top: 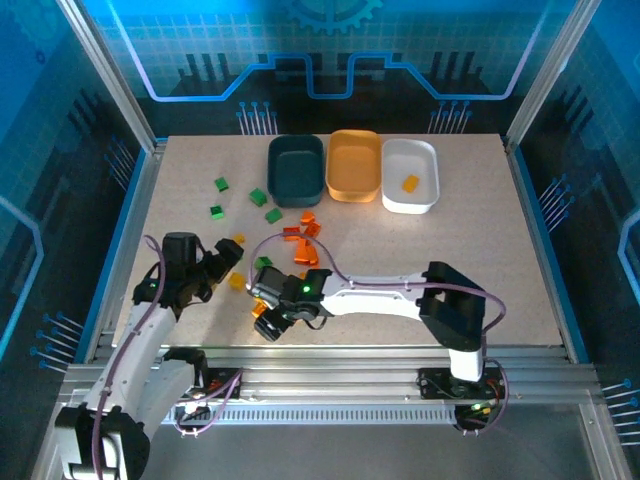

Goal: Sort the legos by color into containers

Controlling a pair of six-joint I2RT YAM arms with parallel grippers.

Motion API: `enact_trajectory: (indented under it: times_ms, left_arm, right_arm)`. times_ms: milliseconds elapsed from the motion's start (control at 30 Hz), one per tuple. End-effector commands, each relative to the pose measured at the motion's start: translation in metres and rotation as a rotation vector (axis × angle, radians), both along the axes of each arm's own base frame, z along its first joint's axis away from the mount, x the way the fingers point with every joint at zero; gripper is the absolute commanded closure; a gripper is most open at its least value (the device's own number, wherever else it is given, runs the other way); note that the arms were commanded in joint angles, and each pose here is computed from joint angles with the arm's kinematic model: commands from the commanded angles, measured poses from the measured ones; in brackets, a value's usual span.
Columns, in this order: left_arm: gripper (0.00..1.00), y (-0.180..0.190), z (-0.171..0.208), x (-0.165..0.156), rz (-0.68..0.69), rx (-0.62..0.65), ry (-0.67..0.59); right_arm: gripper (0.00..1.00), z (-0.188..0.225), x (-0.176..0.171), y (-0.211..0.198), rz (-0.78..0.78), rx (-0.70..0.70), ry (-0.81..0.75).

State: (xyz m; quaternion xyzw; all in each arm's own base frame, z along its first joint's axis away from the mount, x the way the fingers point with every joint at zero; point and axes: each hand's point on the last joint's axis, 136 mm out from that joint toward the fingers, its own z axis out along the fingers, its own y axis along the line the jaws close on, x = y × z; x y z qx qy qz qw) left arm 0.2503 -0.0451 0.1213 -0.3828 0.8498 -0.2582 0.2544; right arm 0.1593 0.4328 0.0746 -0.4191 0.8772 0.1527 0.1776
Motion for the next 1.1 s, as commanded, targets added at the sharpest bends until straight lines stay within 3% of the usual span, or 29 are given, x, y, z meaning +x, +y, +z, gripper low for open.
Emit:
enact_trajectory:
  times_ms: [0,367,533,600,733,933,1067]
  left_arm:
    - [0.01,-0.007,-0.008,-0.011,-0.024,-0.048,0.029]
    - [0.01,-0.005,-0.011,-0.017,-0.039,-0.020,0.031]
    - [0.01,-0.004,-0.010,-0.016,-0.042,-0.007,0.027]
    - [0.01,-0.004,-0.010,-0.016,-0.044,-0.004,0.028]
    - [0.01,-0.003,-0.011,-0.016,-0.043,0.002,0.027]
    - [0.01,-0.007,-0.013,-0.011,-0.049,-0.026,0.023]
    - [0.01,-0.016,-0.016,-0.005,-0.073,-0.073,0.012]
  right_arm:
    - [0.21,-0.007,0.004,0.013,0.010,-0.002,0.006]
    - [0.27,-0.037,0.020,0.019,-0.008,-0.100,-0.030]
    - [0.48,-0.040,0.027,0.012,-0.046,-0.123,-0.058]
    - [0.56,-0.035,0.026,0.011,-0.051,-0.103,-0.063]
    - [0.61,-0.020,0.023,0.007,-0.053,-0.059,-0.062]
    - [0.62,0.017,0.029,-0.013,-0.098,-0.006,-0.109]
    - [0.62,0.046,0.054,-0.043,-0.173,0.018,-0.153]
